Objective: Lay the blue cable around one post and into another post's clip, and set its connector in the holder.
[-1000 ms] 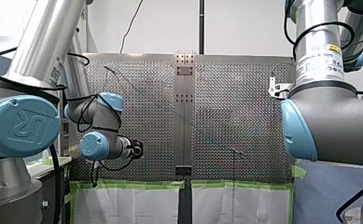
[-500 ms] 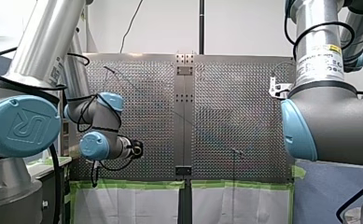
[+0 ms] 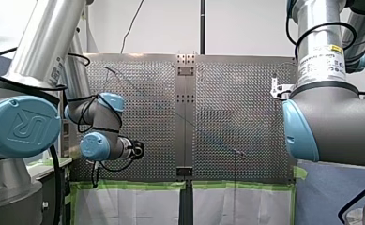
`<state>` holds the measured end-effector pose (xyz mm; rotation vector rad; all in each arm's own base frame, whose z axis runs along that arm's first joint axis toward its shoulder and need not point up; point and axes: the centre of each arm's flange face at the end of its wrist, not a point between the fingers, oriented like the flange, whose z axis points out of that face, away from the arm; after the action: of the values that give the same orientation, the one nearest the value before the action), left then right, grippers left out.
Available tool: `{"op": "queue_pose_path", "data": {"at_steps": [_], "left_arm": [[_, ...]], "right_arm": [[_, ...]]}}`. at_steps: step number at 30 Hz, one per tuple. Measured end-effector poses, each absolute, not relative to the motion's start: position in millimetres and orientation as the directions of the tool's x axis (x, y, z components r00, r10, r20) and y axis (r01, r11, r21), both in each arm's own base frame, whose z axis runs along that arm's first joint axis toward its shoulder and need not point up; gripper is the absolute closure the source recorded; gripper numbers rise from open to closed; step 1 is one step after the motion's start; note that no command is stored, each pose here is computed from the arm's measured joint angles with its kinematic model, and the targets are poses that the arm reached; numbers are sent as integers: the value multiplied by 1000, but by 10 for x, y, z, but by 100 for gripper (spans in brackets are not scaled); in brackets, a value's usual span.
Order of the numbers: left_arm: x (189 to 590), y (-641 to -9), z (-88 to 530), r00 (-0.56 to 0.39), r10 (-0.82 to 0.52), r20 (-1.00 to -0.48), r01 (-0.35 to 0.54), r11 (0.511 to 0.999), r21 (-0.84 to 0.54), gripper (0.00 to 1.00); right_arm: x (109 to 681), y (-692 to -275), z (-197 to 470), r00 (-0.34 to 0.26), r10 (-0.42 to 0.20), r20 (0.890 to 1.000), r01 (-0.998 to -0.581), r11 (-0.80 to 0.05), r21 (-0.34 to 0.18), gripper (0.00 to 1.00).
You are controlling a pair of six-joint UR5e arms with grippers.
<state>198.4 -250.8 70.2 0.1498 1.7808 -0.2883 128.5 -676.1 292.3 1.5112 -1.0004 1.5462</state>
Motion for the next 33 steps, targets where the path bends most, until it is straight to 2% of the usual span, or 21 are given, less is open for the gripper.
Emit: {"op": "queue_pose_path", "data": {"at_steps": [33], "left_arm": [[2008,-2490,702,-228,-54,-972,248,962,-112,0]], "right_arm": [[1295,-6768,2854,-28,-2,1000,-901,-434,-26,100]]}}
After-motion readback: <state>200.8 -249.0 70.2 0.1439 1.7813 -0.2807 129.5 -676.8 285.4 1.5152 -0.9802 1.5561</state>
